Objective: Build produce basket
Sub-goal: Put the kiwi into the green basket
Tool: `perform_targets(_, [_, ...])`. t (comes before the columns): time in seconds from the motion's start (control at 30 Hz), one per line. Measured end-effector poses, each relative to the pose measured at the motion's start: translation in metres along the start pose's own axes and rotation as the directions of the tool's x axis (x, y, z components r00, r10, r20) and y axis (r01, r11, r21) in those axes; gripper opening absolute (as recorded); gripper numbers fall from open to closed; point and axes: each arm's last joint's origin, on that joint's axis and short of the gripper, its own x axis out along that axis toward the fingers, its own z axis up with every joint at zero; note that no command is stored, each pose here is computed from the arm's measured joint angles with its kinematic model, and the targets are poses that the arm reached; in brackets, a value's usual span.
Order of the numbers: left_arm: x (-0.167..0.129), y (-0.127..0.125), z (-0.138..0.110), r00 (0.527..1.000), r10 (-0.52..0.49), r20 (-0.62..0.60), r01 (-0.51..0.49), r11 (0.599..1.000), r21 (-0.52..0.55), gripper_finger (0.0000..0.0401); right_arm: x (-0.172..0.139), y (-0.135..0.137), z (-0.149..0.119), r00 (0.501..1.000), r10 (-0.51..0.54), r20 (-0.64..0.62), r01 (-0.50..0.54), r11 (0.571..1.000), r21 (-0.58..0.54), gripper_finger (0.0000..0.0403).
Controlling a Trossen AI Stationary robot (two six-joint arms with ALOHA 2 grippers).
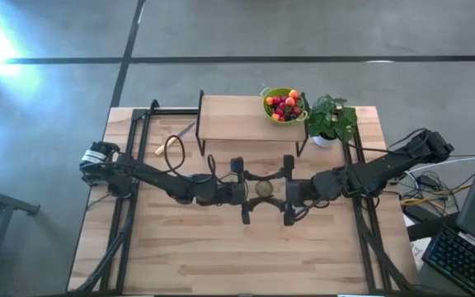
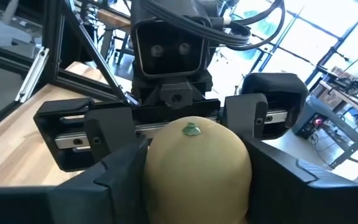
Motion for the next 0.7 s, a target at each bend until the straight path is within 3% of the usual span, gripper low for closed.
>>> perform_targets(0.17, [0.0, 0.0, 0.0, 1.0, 0.001, 0.0, -0.001, 1.0, -0.004, 0.0227, 0.0, 0.0, 0.0, 1.0, -0.002, -0.004, 0.002, 1.0, 0.013, 0.0201])
perform_targets(0.33, [0.0, 0.0, 0.0, 1.0, -0.009, -0.019, 0.009, 0.999, -0.046, 0.0233, 0.0, 0.0, -0.001, 1.0, -0.001, -0.007, 0.002, 0.999, 0.051, 0.0204])
perform_targets(0.47, [0.001, -0.001, -0.002, 0.996, -0.028, -0.086, 0.025, 0.999, -0.028, 0.027, -0.004, -0.002, -0.002, 1.0, 0.006, -0.024, -0.004, 0.997, 0.081, 0.0213])
perform_targets(0.7, [0.002, 0.003, 0.001, 0.946, 0.075, -0.317, -0.047, 0.995, 0.092, 0.0341, -0.026, -0.019, 0.001, 0.995, -0.07, -0.069, 0.079, 0.989, 0.125, 0.0204])
